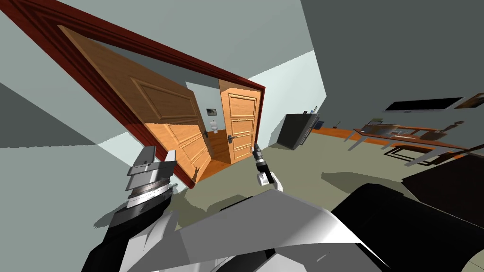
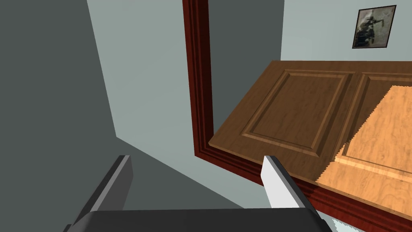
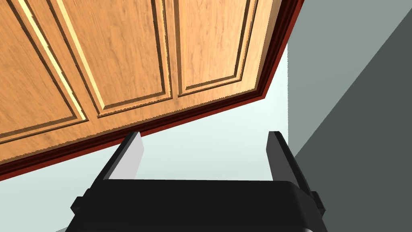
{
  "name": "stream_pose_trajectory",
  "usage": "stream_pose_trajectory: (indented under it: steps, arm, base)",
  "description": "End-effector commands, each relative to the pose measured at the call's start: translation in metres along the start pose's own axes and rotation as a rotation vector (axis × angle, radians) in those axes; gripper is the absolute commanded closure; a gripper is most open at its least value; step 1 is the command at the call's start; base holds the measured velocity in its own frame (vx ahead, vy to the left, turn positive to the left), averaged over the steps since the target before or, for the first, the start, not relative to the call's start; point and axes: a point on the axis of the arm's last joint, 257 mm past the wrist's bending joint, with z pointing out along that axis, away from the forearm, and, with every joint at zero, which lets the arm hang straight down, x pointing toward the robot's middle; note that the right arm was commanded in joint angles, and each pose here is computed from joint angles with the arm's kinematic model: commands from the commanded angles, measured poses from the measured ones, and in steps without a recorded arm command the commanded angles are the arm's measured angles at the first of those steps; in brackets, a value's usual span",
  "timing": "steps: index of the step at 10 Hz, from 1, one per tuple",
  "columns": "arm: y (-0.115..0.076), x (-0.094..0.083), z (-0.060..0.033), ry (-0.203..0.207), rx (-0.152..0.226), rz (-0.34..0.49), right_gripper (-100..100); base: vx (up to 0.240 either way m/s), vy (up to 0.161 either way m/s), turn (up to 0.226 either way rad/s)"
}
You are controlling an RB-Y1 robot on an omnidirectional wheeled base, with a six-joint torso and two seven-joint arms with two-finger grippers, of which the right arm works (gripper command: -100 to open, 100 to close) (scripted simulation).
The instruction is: Push the door open
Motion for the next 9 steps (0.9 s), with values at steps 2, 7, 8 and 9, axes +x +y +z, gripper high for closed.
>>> stream_pose_trajectory:
  steps: [2,7,8,9]
  arm:
    - [-0.024,0.003,0.0048,0.012,0.046,-0.003,-100]
    - [-0.067,0.012,0.0098,0.033,0.132,-0.005,-100]
    - [-0.075,0.014,0.0105,0.037,0.149,-0.005,-100]
    - [-0.084,0.016,0.0112,0.041,0.166,-0.005,-100]
  base:
    - [0.1,0.0,0.05]
    - [0.097,-0.018,0.059]
    - [0.095,-0.008,0.058]
    - [0.111,-0.013,0.055]
